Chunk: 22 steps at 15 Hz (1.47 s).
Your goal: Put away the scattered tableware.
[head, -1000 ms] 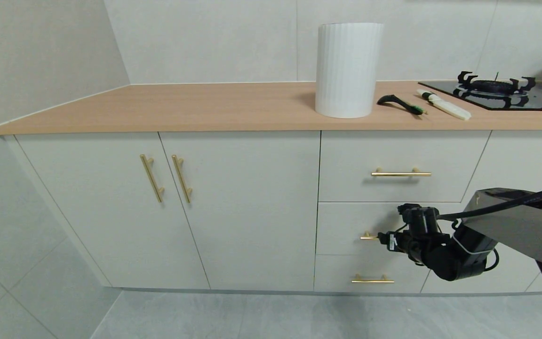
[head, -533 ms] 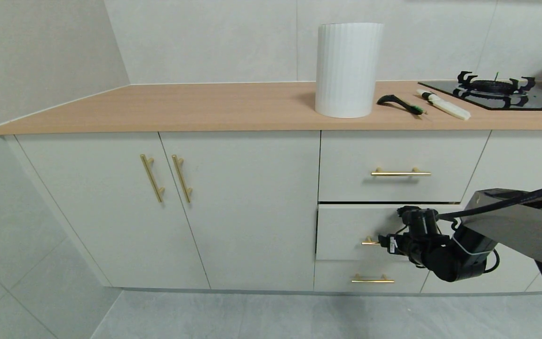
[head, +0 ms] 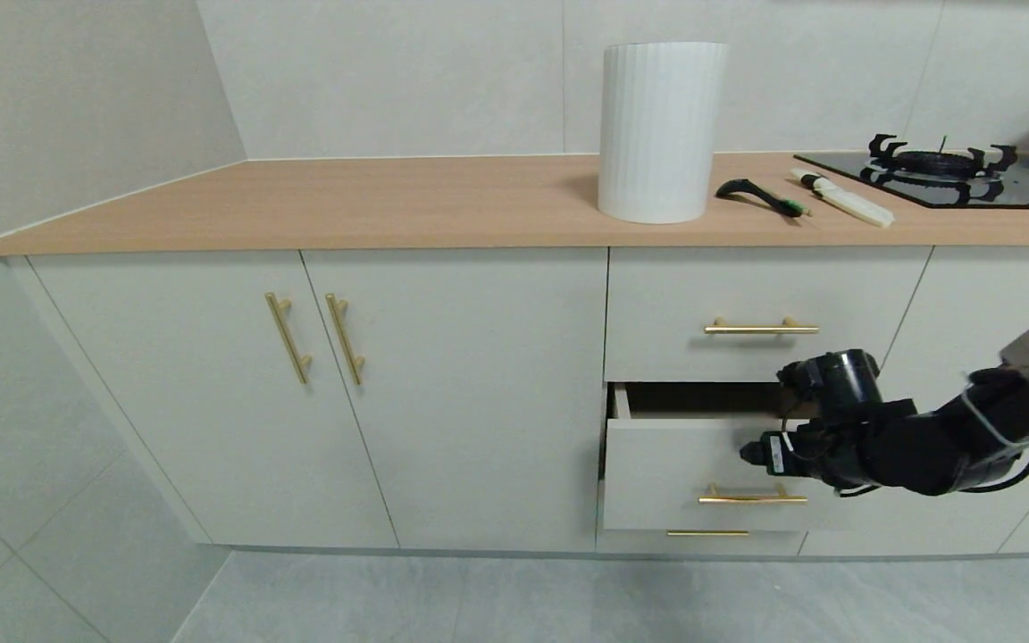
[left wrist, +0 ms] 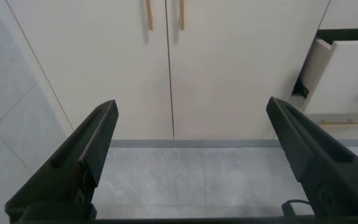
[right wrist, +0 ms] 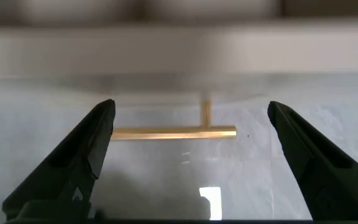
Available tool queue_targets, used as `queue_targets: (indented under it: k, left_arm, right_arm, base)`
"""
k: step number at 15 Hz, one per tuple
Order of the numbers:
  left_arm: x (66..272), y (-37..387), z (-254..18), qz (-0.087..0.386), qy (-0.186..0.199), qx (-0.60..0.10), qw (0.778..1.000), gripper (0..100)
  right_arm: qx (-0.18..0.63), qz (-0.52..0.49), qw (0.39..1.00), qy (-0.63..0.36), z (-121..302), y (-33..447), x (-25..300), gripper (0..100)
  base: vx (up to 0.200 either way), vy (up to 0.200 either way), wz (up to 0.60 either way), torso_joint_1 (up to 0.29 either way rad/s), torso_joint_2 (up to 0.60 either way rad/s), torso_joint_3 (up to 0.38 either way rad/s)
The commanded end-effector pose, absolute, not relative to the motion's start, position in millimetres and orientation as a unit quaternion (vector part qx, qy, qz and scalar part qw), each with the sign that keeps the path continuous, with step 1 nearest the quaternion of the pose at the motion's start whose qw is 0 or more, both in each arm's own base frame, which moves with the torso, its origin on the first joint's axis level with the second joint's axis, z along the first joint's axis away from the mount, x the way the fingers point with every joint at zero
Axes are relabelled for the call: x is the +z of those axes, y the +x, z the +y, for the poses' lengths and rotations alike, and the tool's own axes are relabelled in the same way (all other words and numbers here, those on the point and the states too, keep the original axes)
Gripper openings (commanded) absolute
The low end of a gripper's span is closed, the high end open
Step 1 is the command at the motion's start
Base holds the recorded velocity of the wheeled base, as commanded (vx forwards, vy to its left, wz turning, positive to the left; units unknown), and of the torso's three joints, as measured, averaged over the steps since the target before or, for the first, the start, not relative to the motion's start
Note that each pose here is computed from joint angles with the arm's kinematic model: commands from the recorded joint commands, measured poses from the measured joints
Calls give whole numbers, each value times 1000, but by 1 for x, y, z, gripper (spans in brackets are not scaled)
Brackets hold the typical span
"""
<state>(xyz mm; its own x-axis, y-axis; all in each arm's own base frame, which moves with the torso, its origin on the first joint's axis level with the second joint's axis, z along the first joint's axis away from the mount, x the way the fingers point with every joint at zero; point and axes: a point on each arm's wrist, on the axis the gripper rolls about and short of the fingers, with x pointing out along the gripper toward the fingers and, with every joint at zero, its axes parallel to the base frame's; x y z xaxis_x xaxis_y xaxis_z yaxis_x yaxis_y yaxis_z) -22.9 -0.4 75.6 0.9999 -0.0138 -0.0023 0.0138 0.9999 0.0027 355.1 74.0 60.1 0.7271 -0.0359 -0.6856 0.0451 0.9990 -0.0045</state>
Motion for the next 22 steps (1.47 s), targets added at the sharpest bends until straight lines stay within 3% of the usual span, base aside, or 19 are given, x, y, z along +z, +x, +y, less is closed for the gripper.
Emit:
queue_targets:
  k: [1,4,7,14,22]
  left_arm:
    - [75,-23,0,2,2,-7,1000,100]
    - [75,-23,0,2,2,-7,1000,100]
    - [75,-23,0,2,2,-7,1000,100]
    - [76,-23,0,1,2,-7,1000,100]
    - [75,-23,0,2,2,-7,1000,100]
  right_arm:
    - [12,305,952,12,79,316,149,100]
    - [22,306,952,2,80,321,174,100]
    - [14,370,929,-13,86,345,125,100]
    - [8,343,939,-3,90,381,70,100]
    - [15,331,943,-2,88,372,80,100]
  base:
    - [0,0,0,0,0,0]
    - [0,0,0,0,0,0]
    - [0,0,0,0,0,0]
    - [0,0,0,0,0,0]
    - [0,0,0,0,0,0]
